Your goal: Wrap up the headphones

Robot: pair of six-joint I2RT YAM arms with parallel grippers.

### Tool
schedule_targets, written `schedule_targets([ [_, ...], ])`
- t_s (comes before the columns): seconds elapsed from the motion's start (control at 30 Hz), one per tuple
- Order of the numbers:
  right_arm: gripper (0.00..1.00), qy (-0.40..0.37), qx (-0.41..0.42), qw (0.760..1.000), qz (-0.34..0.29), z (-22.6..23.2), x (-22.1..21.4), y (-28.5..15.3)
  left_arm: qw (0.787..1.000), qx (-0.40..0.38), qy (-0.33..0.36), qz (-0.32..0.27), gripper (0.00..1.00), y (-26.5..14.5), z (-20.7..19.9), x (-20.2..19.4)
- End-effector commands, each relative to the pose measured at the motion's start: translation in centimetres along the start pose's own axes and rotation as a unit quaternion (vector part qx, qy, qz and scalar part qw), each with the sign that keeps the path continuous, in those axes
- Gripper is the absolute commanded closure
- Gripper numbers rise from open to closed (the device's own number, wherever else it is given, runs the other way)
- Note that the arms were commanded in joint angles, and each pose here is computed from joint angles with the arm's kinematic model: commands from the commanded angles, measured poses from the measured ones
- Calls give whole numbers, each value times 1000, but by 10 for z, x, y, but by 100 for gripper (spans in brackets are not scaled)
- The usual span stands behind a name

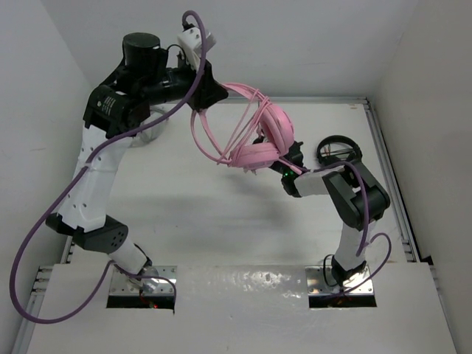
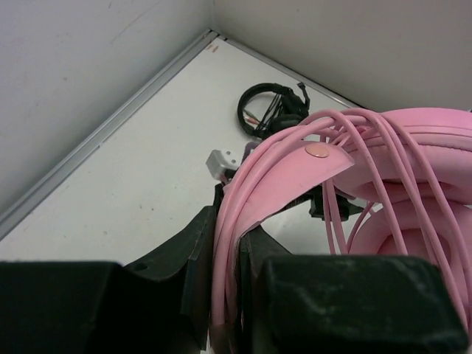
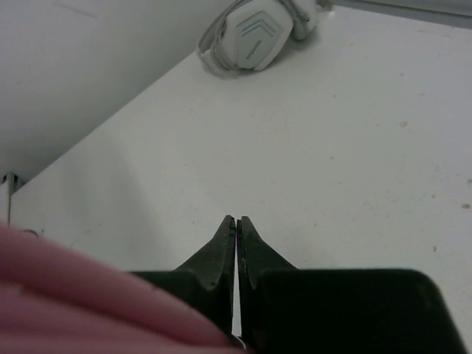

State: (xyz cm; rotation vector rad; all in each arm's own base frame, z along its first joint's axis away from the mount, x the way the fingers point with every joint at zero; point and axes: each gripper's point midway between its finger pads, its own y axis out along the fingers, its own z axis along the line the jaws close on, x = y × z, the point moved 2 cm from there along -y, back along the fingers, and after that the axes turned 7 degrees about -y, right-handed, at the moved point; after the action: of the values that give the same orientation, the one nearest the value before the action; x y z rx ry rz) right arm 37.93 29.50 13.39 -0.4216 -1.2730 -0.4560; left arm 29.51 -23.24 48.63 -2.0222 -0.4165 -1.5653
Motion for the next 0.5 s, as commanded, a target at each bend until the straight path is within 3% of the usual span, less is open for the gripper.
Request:
schedule_targets([
  [0.0, 100, 9, -39, 994, -101, -3, 41, -14, 994, -8, -2, -111, 100, -42, -14, 59],
  [0.2, 100, 15, -89, 980, -179, 13, 36, -78, 986, -40, -69, -149, 100, -69, 9, 86],
  [0.27, 100, 0, -112, 963, -243, 21, 62, -101, 984, -62, -92, -141, 100, -66, 11, 84],
  [0.47, 100, -117, -155, 958, -211, 49, 53, -121, 977, -92, -144, -124, 100, -58, 27, 73],
])
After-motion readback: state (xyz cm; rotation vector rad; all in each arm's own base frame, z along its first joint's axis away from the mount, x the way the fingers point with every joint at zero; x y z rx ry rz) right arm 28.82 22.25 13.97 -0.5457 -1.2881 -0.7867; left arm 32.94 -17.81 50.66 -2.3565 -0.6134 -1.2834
